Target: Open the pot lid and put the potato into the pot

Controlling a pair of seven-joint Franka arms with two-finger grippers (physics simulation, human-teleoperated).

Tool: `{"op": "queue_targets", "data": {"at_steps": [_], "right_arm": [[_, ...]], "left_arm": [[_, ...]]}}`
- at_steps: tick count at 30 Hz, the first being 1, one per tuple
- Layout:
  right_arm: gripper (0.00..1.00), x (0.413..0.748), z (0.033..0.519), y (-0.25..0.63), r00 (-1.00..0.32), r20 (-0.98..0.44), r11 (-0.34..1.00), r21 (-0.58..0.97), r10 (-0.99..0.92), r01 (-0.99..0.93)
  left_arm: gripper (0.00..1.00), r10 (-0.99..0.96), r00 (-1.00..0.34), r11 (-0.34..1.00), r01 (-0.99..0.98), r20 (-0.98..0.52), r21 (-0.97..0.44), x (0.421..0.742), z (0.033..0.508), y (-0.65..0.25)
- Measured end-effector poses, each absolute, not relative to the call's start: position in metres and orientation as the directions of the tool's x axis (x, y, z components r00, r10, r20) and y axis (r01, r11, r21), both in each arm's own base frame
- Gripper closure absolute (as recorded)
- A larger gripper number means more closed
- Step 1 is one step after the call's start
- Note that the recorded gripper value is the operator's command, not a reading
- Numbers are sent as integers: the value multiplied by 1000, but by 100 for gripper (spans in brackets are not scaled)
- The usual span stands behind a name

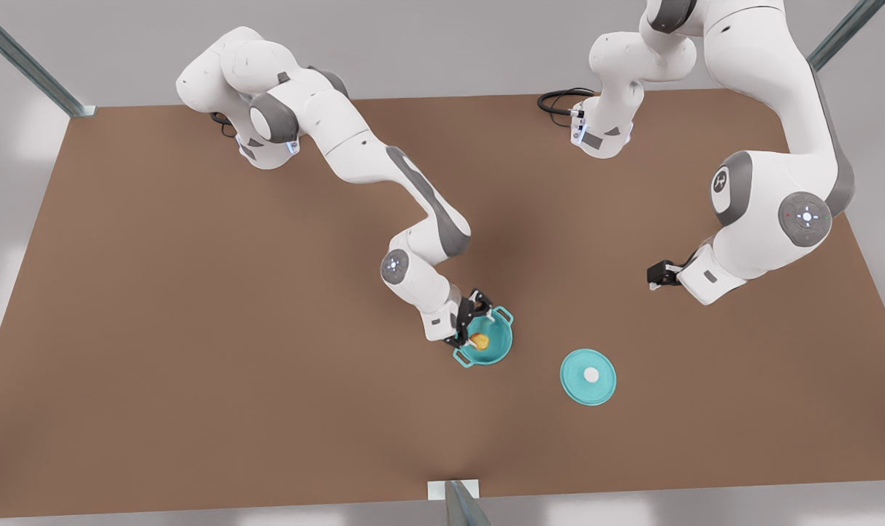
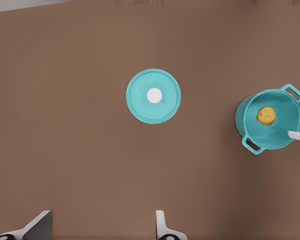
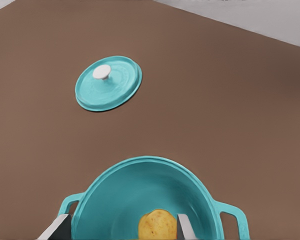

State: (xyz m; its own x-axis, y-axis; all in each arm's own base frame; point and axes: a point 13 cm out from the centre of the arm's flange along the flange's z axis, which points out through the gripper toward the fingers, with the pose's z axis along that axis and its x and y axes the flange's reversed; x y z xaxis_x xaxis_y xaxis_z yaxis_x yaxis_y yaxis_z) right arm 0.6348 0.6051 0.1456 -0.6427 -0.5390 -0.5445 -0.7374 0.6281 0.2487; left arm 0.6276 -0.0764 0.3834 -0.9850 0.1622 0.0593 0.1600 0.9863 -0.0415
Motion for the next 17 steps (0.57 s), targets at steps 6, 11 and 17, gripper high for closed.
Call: {"op": "queue_targets", "data": {"at_steps": [6, 11, 17], "right_arm": [[0, 688, 301, 426, -675, -470, 724, 103, -569, -682], [0, 657, 305, 5, -942, -118, 945, 56, -314, -322], [0, 651, 300, -82, -985, -63, 985, 60, -159, -163]], "left_arm": [[0, 157, -986, 987, 155, 59, -41, 629, 381, -76], [0, 155, -987, 987, 153, 51, -42, 631, 385, -77], [0, 181, -983, 982, 180, 21, -49, 638, 399, -99]]}}
